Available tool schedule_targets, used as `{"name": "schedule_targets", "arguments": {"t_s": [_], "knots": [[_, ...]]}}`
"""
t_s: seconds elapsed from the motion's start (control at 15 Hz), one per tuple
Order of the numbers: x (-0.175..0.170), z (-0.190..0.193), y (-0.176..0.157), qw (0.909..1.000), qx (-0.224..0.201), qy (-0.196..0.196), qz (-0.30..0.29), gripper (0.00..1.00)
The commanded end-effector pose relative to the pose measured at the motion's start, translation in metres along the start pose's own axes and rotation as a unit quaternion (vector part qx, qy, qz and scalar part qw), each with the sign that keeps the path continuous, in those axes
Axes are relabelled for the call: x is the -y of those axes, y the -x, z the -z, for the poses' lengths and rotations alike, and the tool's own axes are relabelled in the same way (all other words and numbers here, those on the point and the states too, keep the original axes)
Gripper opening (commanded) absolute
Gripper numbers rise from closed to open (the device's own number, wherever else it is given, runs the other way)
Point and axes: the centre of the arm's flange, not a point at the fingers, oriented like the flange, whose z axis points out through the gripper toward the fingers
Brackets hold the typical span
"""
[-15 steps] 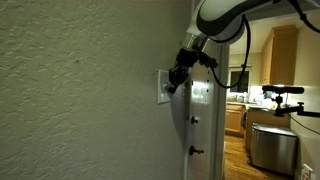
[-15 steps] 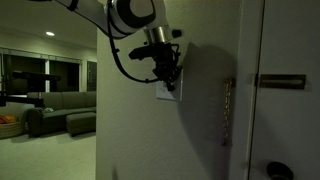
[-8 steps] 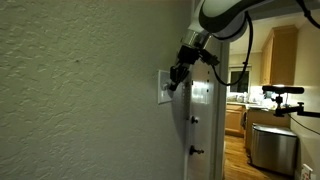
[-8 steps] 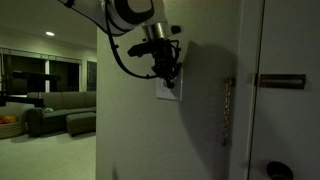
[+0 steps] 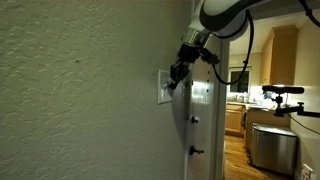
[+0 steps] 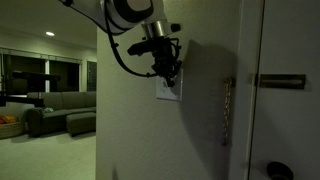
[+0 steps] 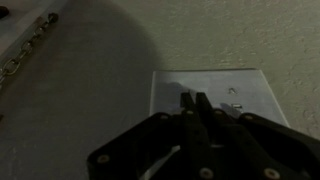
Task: Turn on the right light switch
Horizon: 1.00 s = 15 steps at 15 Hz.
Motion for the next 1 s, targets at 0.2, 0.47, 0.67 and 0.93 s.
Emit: {"name": "schedule_targets", "arguments": {"t_s": [0.2,0.47,0.67,0.93], "knots": [[0.001,0.021,0.031,0.9996,0.028,-0.006,0.001,0.51],[0.004,0.017,0.046,0.9982,0.057,-0.014,-0.005,0.77],[0.004,0.007,0.061,0.996,0.086,-0.021,-0.014,0.97],[0.003,-0.004,0.084,0.9914,0.126,-0.023,-0.028,1.0]]}}
